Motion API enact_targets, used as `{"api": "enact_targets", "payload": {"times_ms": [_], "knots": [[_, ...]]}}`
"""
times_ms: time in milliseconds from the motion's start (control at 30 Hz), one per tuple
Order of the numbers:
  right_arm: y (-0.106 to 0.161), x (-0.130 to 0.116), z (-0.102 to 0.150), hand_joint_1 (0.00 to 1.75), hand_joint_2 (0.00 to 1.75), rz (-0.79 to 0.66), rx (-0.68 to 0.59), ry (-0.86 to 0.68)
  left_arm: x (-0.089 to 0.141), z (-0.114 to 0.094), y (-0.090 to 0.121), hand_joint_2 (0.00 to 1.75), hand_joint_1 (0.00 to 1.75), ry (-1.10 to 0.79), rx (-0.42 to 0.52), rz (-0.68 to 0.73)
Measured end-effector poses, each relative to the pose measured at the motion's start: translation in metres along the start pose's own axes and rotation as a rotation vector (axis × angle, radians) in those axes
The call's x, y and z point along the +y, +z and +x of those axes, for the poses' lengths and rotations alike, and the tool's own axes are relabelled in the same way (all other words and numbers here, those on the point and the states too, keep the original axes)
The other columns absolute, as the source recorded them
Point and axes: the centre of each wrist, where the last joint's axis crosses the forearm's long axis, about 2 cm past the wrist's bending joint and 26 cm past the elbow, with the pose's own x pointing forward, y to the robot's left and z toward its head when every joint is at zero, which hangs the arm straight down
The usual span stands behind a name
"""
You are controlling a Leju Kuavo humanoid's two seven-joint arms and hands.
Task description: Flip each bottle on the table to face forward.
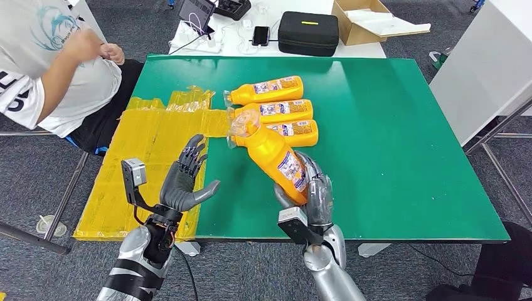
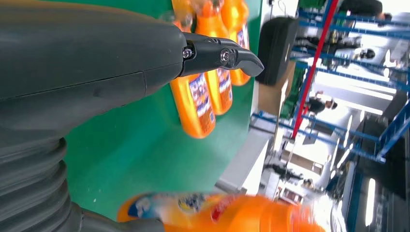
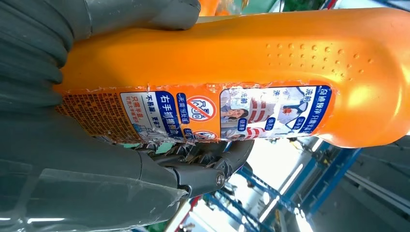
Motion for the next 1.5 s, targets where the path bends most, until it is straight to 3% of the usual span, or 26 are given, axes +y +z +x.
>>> {"api": "enact_targets", "payload": {"times_ms": [500, 767, 1000, 1500], "knots": [[-0.011, 0.049, 0.034, 1.75, 1.75, 0.099, -0.097, -0.031, -0.007, -0.004, -0.013, 1.75, 0.0, 0.025, 0.037, -0.084], [-0.017, 0.06, 0.041, 1.75, 1.75, 0.128, -0.118, -0.036, -0.009, -0.007, -0.014, 1.75, 0.0, 0.05, 0.056, -0.11], [-0.007, 0.072, 0.042, 1.75, 1.75, 0.185, -0.093, -0.056, -0.01, -0.009, -0.013, 1.75, 0.0, 0.139, 0.044, -0.146], [-0.001, 0.075, 0.035, 1.75, 1.75, 0.224, -0.059, -0.058, -0.008, -0.011, -0.008, 1.75, 0.0, 0.177, 0.056, -0.153]]}}
